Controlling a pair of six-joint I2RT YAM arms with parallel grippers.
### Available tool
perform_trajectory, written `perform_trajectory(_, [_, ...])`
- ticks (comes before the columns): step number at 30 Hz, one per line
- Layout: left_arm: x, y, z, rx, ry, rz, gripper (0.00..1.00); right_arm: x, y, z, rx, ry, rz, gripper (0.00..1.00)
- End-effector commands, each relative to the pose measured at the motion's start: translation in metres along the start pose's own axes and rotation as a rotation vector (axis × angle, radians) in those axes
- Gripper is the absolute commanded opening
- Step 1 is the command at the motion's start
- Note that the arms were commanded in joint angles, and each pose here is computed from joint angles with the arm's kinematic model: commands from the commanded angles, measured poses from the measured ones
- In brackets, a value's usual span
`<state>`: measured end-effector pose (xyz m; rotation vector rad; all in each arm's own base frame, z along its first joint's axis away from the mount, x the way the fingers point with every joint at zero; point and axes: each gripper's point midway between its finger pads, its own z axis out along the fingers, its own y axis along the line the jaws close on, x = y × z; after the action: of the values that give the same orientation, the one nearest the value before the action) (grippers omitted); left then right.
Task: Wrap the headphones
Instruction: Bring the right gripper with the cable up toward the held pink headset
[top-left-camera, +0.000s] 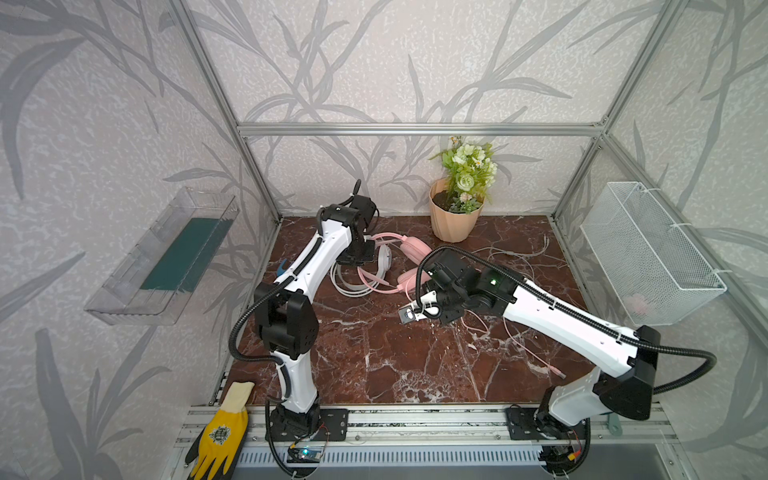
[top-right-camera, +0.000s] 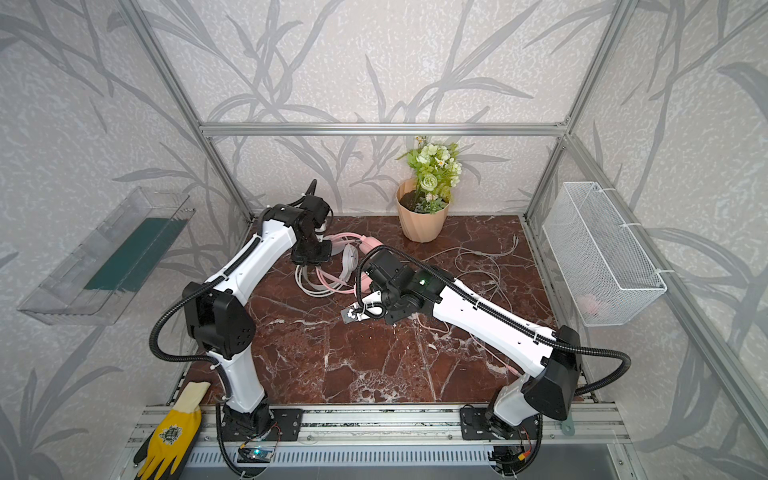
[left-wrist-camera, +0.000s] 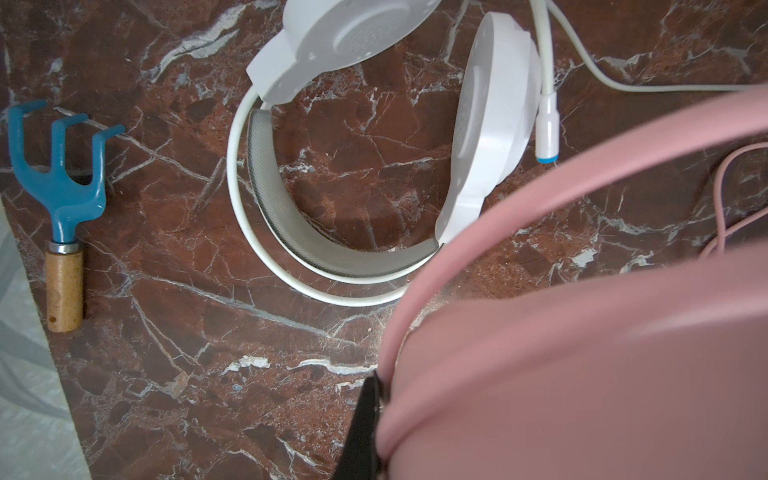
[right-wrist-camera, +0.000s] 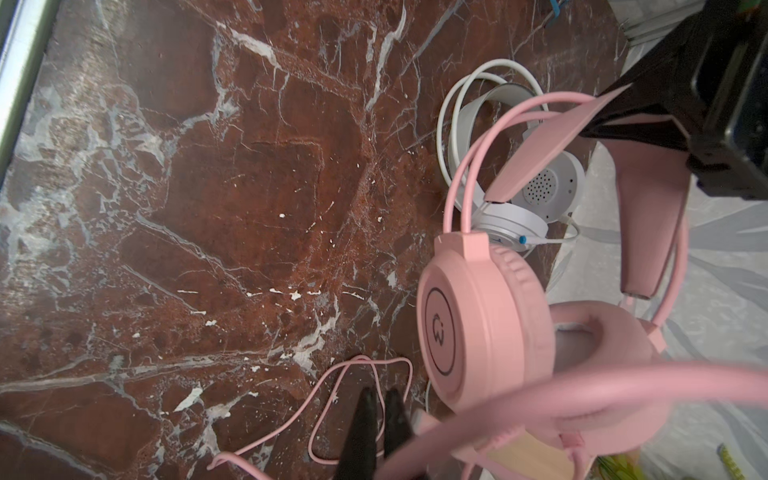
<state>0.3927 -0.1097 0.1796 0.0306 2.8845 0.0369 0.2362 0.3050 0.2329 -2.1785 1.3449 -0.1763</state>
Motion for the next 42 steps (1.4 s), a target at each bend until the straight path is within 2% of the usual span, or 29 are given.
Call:
perform_trajectory(1, [-0.002,0.000,-0.012,-0.010,-0.009,0.045,0.00,0.011,0.000,-0.019,0.005,0.049,-0.226,0.00])
perform_trajectory(10, [-0.001,-0.001,-0.007,-0.047,-0.001,0.102,0.00,0.025,-0.005,-0.026,0.020,0.091,-0.262,0.00])
perform_trajectory(16, [-0.001,-0.002,-0.004,-0.063,0.005,0.132,0.00,0.027,-0.021,-0.025,0.088,0.094,-0.300,0.00])
perform_trajectory(25, [-0.002,-0.009,-0.005,-0.067,-0.018,0.201,0.00,0.040,-0.049,-0.014,0.144,0.094,-0.282,0.00])
perform_trajectory(29, [-0.005,-0.004,-0.002,-0.106,-0.022,0.178,0.00,0.039,-0.052,-0.012,0.142,0.095,-0.271,0.00])
perform_trajectory(32, [-0.002,-0.003,0.002,-0.111,0.009,0.160,0.00,0.038,-0.049,-0.018,0.151,0.066,-0.207,0.00])
perform_trajectory(35, [0.001,-0.002,0.005,-0.115,0.012,0.148,0.00,0.041,-0.042,-0.028,0.156,0.027,-0.075,0.00])
perform_trajectory(39, [-0.002,0.013,-0.002,-0.164,-0.017,0.090,0.00,0.054,-0.025,-0.037,0.164,-0.044,0.180,0.00])
perform_trajectory(42, [-0.006,0.028,-0.012,-0.178,-0.041,0.030,0.00,0.065,-0.009,-0.029,0.149,-0.121,0.392,0.00])
